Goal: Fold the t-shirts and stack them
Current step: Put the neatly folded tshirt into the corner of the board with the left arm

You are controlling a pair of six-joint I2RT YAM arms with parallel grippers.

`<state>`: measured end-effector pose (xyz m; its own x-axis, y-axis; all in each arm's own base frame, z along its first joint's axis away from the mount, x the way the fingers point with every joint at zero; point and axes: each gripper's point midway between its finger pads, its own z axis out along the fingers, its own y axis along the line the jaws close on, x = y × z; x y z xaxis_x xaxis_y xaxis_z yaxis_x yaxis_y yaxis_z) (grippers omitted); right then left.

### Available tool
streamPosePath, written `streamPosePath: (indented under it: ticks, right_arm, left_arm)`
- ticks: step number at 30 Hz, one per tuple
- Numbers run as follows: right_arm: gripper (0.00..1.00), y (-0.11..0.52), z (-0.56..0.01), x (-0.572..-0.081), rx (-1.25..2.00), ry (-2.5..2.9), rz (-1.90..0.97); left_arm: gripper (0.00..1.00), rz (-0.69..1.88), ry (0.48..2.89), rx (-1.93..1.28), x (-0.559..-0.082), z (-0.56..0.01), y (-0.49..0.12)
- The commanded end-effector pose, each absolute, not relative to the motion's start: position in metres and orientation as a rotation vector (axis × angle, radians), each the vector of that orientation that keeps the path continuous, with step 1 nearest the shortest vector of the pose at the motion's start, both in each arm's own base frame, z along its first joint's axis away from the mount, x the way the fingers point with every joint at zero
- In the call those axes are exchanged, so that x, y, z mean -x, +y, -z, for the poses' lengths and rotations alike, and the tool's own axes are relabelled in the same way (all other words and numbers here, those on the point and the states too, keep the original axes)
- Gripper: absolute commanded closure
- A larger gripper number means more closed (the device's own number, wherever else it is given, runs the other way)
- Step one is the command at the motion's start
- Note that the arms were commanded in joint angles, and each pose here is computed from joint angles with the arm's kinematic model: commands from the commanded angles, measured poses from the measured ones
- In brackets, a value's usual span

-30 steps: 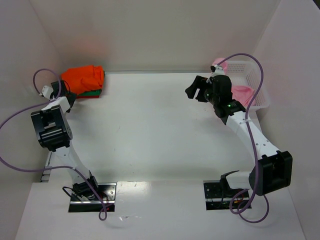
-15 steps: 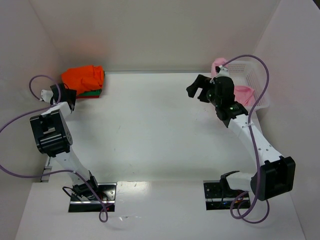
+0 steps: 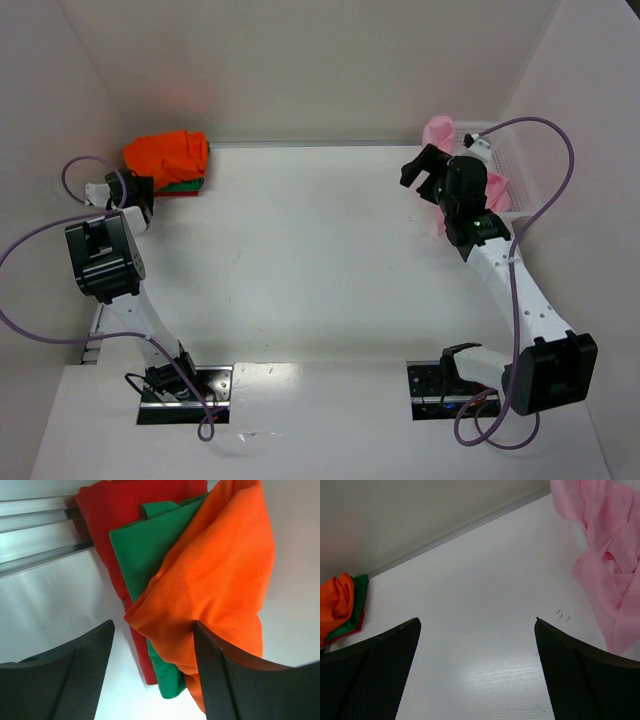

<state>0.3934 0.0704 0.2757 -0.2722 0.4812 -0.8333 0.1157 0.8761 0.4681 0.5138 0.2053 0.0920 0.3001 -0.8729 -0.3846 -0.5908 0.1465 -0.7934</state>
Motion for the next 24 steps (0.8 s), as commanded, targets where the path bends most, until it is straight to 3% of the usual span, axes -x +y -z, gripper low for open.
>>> streamPosePath:
  ticks: [1, 4, 6, 10, 24]
  right_arm:
    - [0.0, 0.055, -0.305, -0.395, -0.47, 1.723, -0.317]
    - [0.0, 0.056, -0.292, -0.4, -0.464, 1.761, -0.297]
    - [0.0, 0.058, -0.292, -0.399, -0.456, 1.765, -0.308]
    - [0.0, 0.058, -0.29, -0.4, -0.456, 1.763, -0.308]
    - [0.0, 0.067, -0.288, -0.399, -0.452, 1.771, -0.366]
  left_arm:
    - [0.28, 0.375, 1.306, 1.514, -0.528, -0.11, 0.216]
    - [0.38, 0.37, 1.293, 1.51, -0.529, -0.11, 0.218]
    - [0.6, 0.356, 1.288, 1.499, -0.53, -0.113, 0.221]
    - [0.84, 0.324, 1.263, 1.473, -0.535, -0.126, 0.229]
    - [0.84, 0.107, 1.2, 1.471, -0.517, -0.154, 0.258]
